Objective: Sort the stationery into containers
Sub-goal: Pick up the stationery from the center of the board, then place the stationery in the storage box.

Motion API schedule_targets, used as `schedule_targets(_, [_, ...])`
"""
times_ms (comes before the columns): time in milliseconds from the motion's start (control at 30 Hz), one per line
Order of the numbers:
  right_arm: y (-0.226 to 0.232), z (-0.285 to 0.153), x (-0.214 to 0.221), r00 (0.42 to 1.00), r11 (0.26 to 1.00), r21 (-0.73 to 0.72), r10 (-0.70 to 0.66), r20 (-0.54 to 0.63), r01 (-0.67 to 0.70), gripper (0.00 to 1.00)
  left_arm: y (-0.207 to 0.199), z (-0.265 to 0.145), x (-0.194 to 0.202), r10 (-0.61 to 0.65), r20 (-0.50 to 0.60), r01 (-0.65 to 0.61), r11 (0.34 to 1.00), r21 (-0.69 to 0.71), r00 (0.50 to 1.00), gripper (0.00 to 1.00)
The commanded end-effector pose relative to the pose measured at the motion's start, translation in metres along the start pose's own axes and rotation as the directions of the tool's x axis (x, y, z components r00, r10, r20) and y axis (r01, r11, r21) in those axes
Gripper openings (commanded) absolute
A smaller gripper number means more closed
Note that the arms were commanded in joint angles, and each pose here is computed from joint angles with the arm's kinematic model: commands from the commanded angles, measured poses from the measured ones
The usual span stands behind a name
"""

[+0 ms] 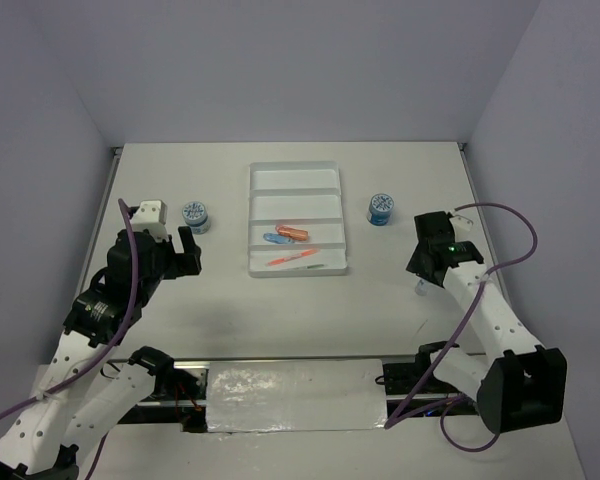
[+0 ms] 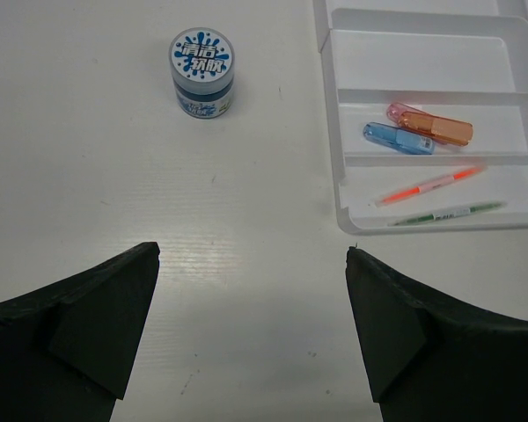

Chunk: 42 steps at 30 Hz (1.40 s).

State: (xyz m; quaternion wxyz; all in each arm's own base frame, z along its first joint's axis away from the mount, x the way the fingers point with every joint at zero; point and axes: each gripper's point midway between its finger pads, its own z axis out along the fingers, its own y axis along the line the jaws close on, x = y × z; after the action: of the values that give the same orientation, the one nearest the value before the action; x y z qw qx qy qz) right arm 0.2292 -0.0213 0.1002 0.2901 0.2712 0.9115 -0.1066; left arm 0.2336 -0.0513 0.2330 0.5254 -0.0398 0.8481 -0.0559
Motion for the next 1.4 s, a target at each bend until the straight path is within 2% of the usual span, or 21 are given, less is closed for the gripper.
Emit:
schedule_targets(0, [0.004,0.007,-0.01,0.999,1.0,-0.023,0.021,0.033,-0.02,0.61,-0.006,0.0,-0.011,-0.001,0.041,-0.001,0.999,0.033,0.999,0.99])
schedule_targets(200, [0.008,0.02,-0.006,1.0,1.0,-0.029,0.003,-0.01,-0.003,0.51,-0.009,0.0,-0.011,0.001,0.042,-0.003,0.999,0.051,0.999,0.99])
schedule_targets(400, [0.007,0.015,-0.012,0.999,0.999,-0.044,0.013,0.03,-0.012,0.39,-0.013,0.0,-0.011,0.006,0.035,-0.009,0.997,0.074,0.999,0.99])
schedule_targets(467, [0.01,0.017,-0.01,1.0,0.998,-0.056,-0.001,0.014,0.002,0.21,-0.013,0.001,-0.01,0.007,0.034,-0.009,0.997,0.072,0.999,0.99])
schedule_targets(533, [0.013,0.018,-0.009,1.0,0.998,-0.067,-0.009,0.008,0.01,0.0,-0.014,0.001,-0.011,0.007,0.033,-0.009,0.997,0.073,0.999,0.99])
schedule_targets(800, [0.026,0.001,-0.023,0.997,0.986,-0.161,-0.037,0.068,0.048,0.0,-0.012,0.001,-0.011,0.005,0.036,-0.007,0.998,0.065,0.999,0.99])
schedule_targets(900, [0.034,-0.017,-0.049,0.99,0.977,-0.191,-0.067,0.126,0.09,0.0,-0.01,0.001,-0.011,0.003,0.036,-0.004,0.999,0.051,0.999,0.99])
schedule_targets(1000, [0.048,-0.025,-0.062,0.987,0.971,-0.201,-0.109,0.122,0.132,0.0,-0.007,0.001,-0.012,0.0,0.039,-0.001,0.999,0.034,0.999,0.99])
schedule_targets(1067, [0.069,-0.044,-0.085,0.976,0.958,-0.236,-0.12,0.18,0.161,0.0,-0.005,0.001,-0.012,-0.003,0.043,0.003,1.0,0.022,0.999,0.99])
schedule_targets(1200, [0.14,-0.078,-0.106,0.948,0.903,-0.325,-0.206,0.243,0.28,0.0,0.0,0.001,-0.013,-0.007,0.047,0.007,1.0,-0.003,0.999,0.99])
schedule_targets(1233, [0.171,-0.089,-0.119,0.931,0.884,-0.336,-0.237,0.278,0.325,0.0,0.002,0.001,-0.013,-0.008,0.05,0.009,1.0,-0.017,0.999,0.99])
schedule_targets(1367, [0.247,-0.095,-0.154,0.874,0.853,-0.279,-0.337,0.35,0.441,0.0,0.011,-0.001,-0.015,-0.023,0.066,0.027,0.998,-0.065,0.998,0.99])
